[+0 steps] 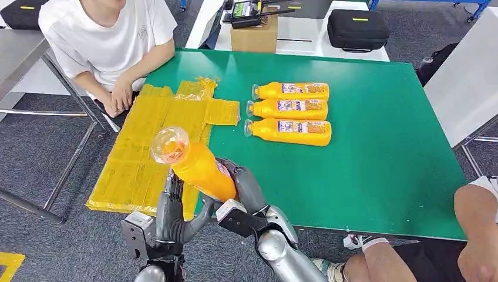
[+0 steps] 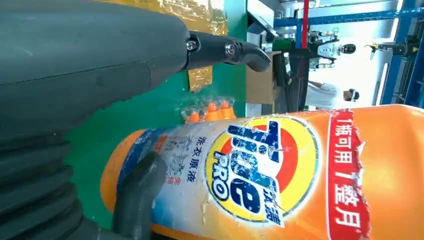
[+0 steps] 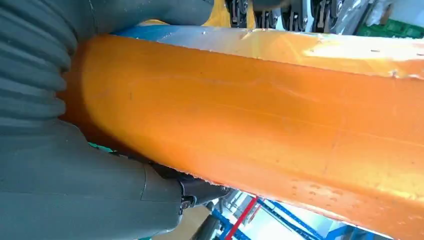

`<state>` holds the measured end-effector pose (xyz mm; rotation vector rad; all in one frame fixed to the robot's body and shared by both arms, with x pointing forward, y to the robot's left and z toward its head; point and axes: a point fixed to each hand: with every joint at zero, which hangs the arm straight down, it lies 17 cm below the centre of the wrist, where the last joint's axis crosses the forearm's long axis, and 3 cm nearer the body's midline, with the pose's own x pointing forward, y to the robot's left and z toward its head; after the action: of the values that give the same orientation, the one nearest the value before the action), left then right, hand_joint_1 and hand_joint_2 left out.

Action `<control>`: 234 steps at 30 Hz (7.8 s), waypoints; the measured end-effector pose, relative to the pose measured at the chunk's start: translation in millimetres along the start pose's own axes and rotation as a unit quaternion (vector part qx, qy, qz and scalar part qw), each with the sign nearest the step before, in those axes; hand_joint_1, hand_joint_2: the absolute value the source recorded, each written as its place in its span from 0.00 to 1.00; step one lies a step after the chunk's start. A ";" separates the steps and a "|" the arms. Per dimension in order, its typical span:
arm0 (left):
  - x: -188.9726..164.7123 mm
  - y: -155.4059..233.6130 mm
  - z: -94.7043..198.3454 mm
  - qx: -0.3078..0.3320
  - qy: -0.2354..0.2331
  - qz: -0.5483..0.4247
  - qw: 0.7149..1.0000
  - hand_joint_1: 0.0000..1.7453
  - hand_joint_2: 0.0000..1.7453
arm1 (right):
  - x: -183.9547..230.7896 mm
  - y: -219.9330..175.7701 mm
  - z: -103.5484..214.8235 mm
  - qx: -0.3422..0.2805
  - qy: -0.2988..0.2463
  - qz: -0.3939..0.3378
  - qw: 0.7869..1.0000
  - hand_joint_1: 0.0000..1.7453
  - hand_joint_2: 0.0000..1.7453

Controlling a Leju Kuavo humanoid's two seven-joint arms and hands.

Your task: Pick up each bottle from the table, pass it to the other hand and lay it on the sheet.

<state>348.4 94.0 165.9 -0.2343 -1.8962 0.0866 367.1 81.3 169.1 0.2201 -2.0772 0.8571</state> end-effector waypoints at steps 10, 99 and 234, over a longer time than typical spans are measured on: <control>26.7 -7.2 -4.3 -0.014 -0.049 -0.012 0.999 0.00 1.00 | -11.4 27.3 0.0 0.043 0.016 0.012 0.999 0.99 1.00; 2.6 49.3 -60.5 0.038 -0.012 -0.156 0.987 1.00 1.00 | 2.8 35.2 -7.2 -0.001 -0.051 0.152 0.987 0.00 0.00; -175.8 161.0 -114.9 -0.343 0.314 -0.447 0.764 0.00 1.00 | 28.3 93.0 33.9 0.270 -0.117 0.101 0.950 0.00 1.00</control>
<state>531.1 208.9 13.0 0.1710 -1.1145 -1.2103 286.5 133.3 131.4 0.4213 -2.0596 1.5881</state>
